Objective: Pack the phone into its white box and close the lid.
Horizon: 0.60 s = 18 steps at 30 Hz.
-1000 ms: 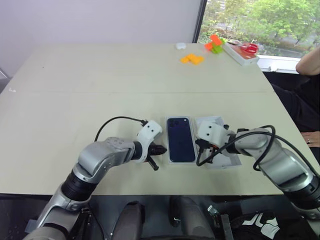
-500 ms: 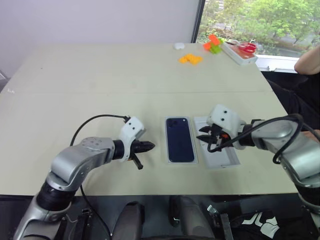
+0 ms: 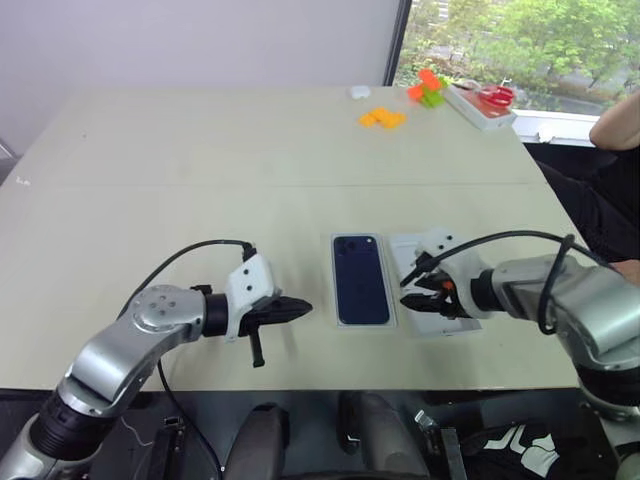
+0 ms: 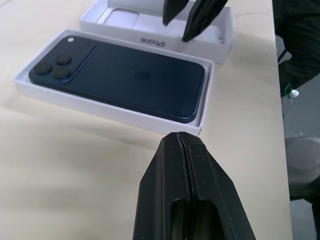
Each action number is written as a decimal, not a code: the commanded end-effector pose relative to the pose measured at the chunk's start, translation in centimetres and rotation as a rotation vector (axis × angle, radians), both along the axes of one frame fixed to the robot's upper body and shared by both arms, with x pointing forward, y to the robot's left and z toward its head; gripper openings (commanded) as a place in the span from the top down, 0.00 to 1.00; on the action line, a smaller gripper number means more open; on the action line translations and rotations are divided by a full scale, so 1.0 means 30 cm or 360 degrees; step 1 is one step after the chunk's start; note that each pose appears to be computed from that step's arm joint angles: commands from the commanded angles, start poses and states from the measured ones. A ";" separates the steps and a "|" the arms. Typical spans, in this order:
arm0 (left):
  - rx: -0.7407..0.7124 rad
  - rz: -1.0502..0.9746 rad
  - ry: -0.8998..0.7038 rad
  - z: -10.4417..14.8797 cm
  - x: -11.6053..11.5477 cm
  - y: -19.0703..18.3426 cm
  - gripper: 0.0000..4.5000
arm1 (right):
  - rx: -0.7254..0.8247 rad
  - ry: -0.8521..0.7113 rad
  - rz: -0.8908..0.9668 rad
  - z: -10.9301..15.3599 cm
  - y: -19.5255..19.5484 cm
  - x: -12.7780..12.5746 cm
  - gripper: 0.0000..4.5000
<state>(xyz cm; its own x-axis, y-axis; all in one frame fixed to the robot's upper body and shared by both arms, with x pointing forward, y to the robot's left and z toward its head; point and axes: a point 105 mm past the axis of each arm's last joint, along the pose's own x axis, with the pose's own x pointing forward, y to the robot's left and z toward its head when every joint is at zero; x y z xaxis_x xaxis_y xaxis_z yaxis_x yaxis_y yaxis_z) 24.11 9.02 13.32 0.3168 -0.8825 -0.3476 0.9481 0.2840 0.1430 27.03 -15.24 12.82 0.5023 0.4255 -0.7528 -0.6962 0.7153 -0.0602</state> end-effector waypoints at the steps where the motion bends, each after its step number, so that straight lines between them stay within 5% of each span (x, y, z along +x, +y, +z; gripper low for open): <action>1: -0.0032 -0.0040 -0.0073 0.026 -0.011 -0.017 1.00 | 0.0023 -0.0031 -0.0070 0.006 -0.010 0.012 0.47; 5: -0.0046 -0.0036 -0.0073 0.028 -0.009 -0.020 1.00 | 0.0041 -0.0001 -0.0165 -0.018 -0.025 0.026 0.47; 8: -0.0055 -0.0021 -0.0072 0.030 -0.003 -0.017 1.00 | 0.0034 0.0011 -0.0235 -0.033 -0.042 0.034 0.64; 11: -0.0064 -0.0011 -0.0070 0.031 0.000 -0.017 1.00 | 0.0026 0.0005 -0.0298 -0.035 -0.058 0.046 0.97; 18: -0.0086 0.0017 -0.0070 0.035 0.009 -0.015 1.00 | -0.0039 -0.0104 -0.0506 0.003 -0.123 0.106 0.99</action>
<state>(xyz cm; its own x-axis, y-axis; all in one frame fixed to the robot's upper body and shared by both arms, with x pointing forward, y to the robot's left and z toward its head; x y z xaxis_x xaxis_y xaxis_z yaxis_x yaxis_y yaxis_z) 24.20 8.47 13.45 0.3207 -0.8941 -0.3126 0.9467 0.2925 0.1347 29.30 -17.84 11.52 0.5941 0.2759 -0.7556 -0.4936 0.8667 -0.0717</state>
